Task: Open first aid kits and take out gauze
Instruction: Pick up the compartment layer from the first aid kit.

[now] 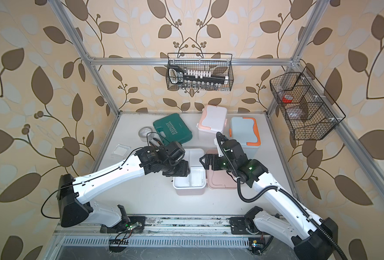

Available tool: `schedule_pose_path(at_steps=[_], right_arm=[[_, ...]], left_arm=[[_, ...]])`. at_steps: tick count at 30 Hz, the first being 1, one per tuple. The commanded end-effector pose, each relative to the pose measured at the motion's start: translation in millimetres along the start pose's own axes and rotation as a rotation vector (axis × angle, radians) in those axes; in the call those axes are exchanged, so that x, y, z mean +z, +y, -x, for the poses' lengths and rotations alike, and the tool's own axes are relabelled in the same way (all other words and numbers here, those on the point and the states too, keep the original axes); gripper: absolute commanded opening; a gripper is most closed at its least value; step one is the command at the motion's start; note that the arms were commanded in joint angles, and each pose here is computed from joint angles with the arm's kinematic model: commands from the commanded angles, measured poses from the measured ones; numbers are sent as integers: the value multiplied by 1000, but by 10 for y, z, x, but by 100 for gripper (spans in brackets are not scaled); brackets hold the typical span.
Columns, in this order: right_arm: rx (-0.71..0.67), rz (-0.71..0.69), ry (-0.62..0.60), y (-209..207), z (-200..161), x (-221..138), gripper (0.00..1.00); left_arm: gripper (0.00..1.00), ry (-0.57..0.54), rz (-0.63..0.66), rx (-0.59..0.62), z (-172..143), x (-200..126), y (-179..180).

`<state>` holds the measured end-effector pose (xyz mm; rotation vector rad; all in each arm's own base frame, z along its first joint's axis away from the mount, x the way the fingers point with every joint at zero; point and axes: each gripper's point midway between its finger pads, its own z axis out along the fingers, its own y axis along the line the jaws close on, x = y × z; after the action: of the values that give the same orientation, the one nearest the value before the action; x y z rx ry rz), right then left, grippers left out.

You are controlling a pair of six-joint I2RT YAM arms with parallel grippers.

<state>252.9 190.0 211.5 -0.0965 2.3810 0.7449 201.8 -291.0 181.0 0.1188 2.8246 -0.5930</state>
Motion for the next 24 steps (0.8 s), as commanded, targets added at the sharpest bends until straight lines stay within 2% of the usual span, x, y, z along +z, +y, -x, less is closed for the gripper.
schedule_pose_path(at_steps=[1,9,12,21,24], right_arm=[[13,-27,12,-83,-75,5,99],[19,-26,30,-103,-121,39,98],[21,-24,33,-103,-127,42,98],[21,-21,38,-98,-138,44,98],[22,-19,39,-97,-139,44,98]], left_arm=[[57,7,-10,25,57,67,-135],[45,43,27,25,42,301,-107],[37,45,28,23,44,346,-108],[26,64,31,21,20,435,-106],[16,58,30,19,27,410,-105]])
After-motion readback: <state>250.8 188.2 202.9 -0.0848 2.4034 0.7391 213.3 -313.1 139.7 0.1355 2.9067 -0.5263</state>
